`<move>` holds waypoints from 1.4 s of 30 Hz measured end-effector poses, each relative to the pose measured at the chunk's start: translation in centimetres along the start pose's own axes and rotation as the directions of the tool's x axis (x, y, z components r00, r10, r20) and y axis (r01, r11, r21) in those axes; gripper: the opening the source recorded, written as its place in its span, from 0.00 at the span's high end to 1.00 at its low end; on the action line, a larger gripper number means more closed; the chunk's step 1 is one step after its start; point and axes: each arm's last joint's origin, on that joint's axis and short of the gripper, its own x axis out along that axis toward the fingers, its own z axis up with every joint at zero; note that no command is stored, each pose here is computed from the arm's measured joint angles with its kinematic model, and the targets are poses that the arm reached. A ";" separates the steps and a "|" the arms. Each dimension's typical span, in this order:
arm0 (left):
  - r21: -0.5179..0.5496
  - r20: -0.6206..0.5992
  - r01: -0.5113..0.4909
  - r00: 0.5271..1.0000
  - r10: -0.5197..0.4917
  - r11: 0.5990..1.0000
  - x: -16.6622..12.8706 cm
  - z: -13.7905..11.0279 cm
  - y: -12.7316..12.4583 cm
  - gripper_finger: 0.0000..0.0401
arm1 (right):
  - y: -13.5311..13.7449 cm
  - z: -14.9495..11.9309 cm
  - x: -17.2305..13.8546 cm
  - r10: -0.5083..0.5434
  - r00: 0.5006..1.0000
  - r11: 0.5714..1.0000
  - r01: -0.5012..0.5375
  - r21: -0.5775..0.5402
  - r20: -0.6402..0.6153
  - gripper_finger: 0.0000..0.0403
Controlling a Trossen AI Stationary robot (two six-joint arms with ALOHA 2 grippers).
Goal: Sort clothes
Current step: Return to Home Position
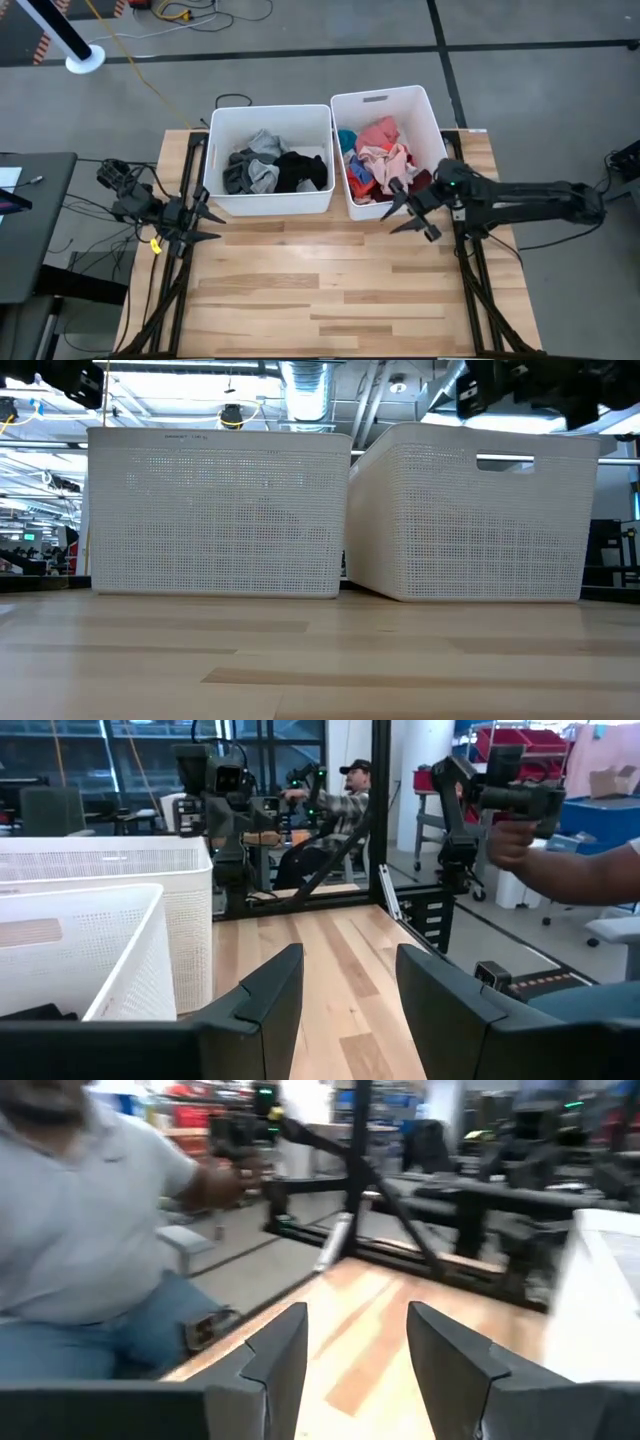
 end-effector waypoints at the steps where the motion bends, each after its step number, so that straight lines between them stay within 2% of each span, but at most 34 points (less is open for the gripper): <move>1: 0.003 -0.004 0.000 1.000 0.000 1.000 0.0 0.0 0.0 0.61 | -0.1 -0.1 0.2 0.030 1.000 1.000 -0.030 0.008 0.007 0.54; 5: 0.004 -0.013 0.000 1.000 0.000 1.000 0.0 -0.1 0.0 0.61 | 0.1 0.3 1.0 0.132 0.990 0.990 -0.134 0.035 0.059 0.55; 12: -0.010 -0.038 0.000 0.999 0.000 1.000 0.0 -0.4 0.0 0.61 | 2.3 -0.1 1.9 0.239 0.971 0.966 -0.239 0.102 0.012 0.55; 24: -0.011 -0.038 -0.032 0.999 0.031 0.999 0.2 -0.7 0.0 0.61 | 5.2 -1.6 3.1 0.213 0.972 0.970 -0.197 0.145 -0.103 0.55; 32: -0.033 -0.032 -0.024 0.999 0.023 0.999 0.4 -1.1 -0.2 0.61 | 6.9 -4.4 2.4 0.179 0.984 0.973 -0.175 0.152 -0.013 0.57; 42: -0.080 -0.016 0.078 0.997 -0.080 0.994 0.5 -1.3 -0.5 0.61 | 7.4 -8.4 0.5 0.093 0.994 0.976 -0.101 0.194 0.049 0.59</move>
